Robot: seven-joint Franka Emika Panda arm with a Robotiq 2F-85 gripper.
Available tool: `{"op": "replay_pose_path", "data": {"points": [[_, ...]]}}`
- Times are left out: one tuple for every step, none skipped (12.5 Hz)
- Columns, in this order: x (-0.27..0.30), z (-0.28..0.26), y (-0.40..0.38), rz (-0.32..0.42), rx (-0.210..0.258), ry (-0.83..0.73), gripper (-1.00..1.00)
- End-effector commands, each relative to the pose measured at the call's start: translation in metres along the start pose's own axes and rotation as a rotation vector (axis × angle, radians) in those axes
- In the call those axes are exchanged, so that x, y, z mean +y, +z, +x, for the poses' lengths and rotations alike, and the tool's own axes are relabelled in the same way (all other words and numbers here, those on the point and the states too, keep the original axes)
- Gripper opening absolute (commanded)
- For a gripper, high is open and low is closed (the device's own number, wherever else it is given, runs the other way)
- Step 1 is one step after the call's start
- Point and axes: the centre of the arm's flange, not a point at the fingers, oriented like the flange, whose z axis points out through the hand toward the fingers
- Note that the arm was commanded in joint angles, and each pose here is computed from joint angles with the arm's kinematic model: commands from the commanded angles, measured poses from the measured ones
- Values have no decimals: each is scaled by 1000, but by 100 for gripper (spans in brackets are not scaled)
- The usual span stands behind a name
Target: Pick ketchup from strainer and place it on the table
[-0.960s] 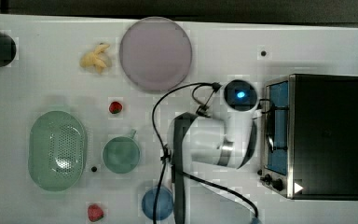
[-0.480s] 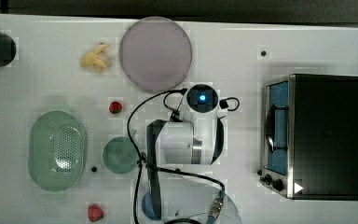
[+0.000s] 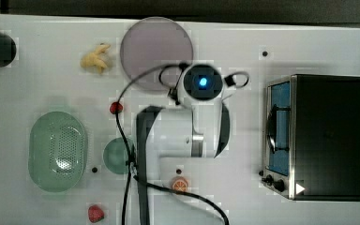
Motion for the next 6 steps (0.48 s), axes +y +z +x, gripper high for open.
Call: {"op": "replay_pose_path", "data": {"points": [[16, 39, -121, 31, 109, 205, 100], [16, 43, -143, 28, 97, 279, 100], [15, 46, -165, 26, 89, 329, 100], [15, 46, -184, 14, 65, 355, 100], [16, 43, -200, -2, 33, 359, 100], [15, 40, -216, -13, 14, 358, 100]]}}
